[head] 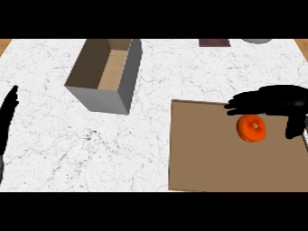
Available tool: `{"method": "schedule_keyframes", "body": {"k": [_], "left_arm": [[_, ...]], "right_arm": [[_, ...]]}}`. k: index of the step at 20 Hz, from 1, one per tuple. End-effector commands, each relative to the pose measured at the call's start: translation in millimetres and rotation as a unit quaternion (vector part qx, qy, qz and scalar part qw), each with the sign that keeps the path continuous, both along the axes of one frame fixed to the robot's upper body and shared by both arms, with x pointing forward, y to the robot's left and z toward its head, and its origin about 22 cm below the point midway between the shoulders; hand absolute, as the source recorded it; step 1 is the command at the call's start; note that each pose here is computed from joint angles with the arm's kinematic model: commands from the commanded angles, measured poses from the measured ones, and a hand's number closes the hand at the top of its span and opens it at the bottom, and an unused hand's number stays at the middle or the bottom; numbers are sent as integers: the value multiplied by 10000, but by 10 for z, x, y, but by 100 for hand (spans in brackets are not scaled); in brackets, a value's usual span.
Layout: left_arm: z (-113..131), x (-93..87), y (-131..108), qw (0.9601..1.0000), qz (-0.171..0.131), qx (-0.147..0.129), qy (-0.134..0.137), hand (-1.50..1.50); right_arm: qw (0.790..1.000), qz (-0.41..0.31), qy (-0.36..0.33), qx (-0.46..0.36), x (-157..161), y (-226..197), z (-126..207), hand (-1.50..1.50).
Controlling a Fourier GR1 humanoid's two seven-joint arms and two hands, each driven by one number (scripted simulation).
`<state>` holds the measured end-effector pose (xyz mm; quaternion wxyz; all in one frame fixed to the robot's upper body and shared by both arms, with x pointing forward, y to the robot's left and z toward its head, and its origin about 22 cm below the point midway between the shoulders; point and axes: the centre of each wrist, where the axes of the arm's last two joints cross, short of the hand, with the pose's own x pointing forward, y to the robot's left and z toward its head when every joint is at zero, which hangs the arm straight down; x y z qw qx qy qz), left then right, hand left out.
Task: Pick the squash from the tray and place it in the cardboard box
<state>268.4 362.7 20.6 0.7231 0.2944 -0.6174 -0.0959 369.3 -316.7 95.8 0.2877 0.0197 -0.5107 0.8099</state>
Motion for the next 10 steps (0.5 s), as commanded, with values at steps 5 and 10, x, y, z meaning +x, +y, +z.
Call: {"method": "schedule_keyframes", "body": {"k": [5, 10], "left_arm": [[-129, -59, 38, 9999, -59, -80, 20, 0], [-149, -162, -14, 10000, -23, -23, -22, 0]], "right_arm": [[9977, -132, 581, -328, -6, -48, -236, -150], [9993, -149, -147, 308, -39, 330, -306, 150]]}}
